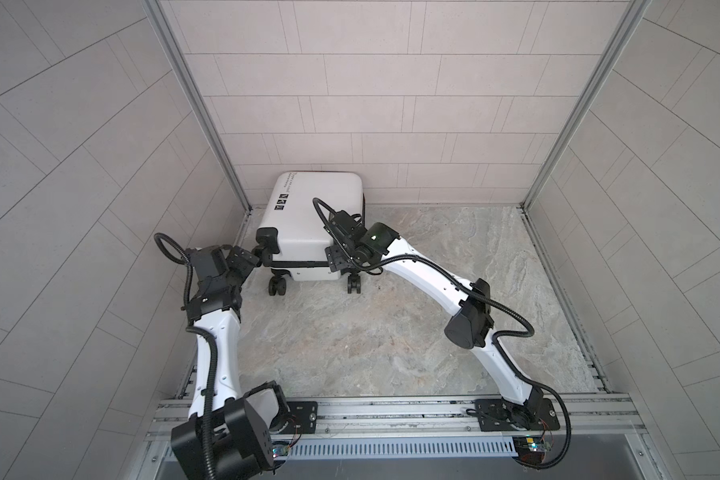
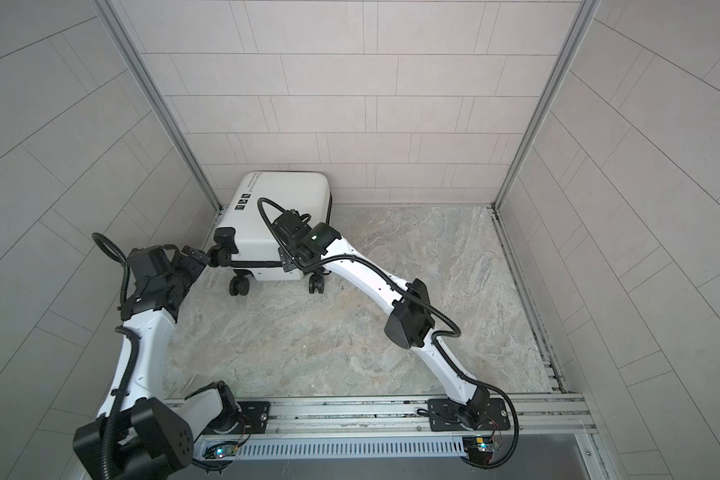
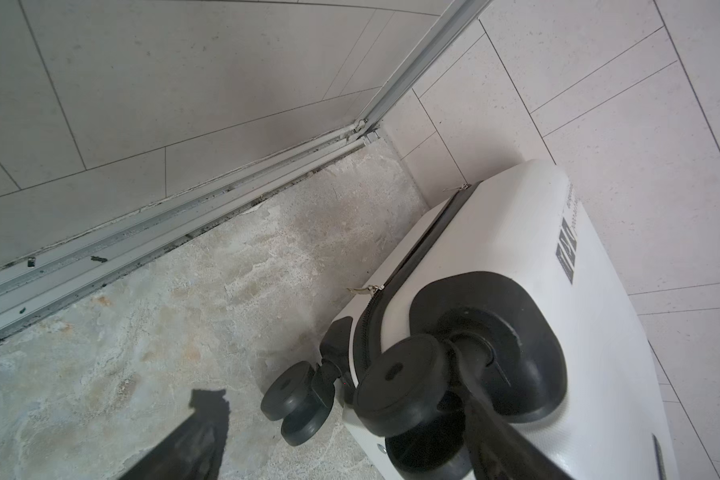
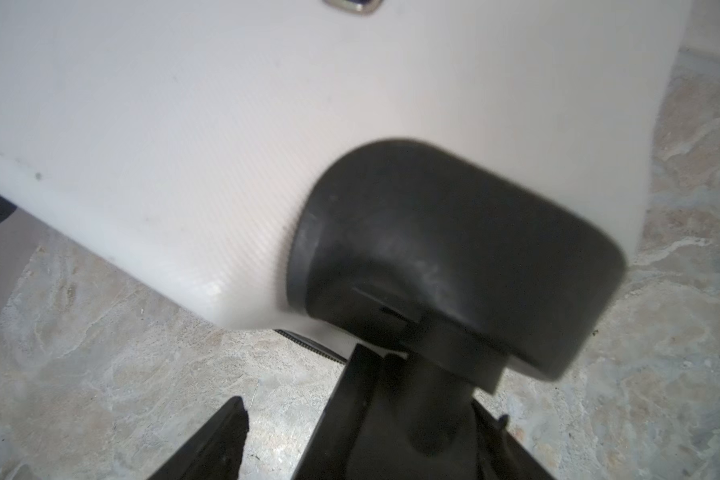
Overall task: Pack the luggage
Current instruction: 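Drag the closed suitcase with both grippers nearer the robot, turning it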
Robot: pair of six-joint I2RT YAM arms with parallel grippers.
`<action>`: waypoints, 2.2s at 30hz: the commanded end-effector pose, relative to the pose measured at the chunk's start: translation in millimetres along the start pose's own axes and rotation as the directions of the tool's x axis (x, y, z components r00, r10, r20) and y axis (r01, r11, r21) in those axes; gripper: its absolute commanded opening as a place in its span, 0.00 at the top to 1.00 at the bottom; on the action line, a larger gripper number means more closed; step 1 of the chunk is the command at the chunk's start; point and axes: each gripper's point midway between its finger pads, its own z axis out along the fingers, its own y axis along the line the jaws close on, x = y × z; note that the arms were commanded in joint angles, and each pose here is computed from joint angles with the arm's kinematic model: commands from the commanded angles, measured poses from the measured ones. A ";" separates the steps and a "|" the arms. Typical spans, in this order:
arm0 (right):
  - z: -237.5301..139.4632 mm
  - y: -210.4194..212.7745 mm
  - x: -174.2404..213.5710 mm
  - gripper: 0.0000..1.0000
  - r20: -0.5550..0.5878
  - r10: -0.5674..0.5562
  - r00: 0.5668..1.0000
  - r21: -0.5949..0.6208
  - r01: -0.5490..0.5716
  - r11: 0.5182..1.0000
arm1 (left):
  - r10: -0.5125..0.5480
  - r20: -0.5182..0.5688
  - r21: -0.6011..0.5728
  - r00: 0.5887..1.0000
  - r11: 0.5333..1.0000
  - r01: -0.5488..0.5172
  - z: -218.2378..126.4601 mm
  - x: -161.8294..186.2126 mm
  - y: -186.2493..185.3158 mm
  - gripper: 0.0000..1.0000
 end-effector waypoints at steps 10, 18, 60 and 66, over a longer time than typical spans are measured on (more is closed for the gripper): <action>-2.1 -17.3 -3.0 0.49 0.024 -0.025 0.999 0.107 0.022 0.994 | -0.026 0.008 0.019 1.000 0.999 0.025 8.0 -7.7 0.1 0.06; -25.7 -41.7 -0.4 0.79 0.010 0.019 1.000 0.151 -0.021 0.988 | 0.000 0.006 0.030 1.000 1.000 0.000 4.0 -11.5 -5.8 0.06; -149.9 -241.0 171.8 0.94 0.002 0.351 0.937 0.229 -0.342 0.911 | 0.403 -0.348 0.682 0.847 0.728 -0.066 18.6 201.1 -246.5 0.03; -152.3 -243.0 187.5 0.94 0.002 0.372 0.928 0.224 -0.362 0.905 | 0.458 -0.360 0.741 0.813 0.670 -0.049 18.0 234.3 -288.7 0.03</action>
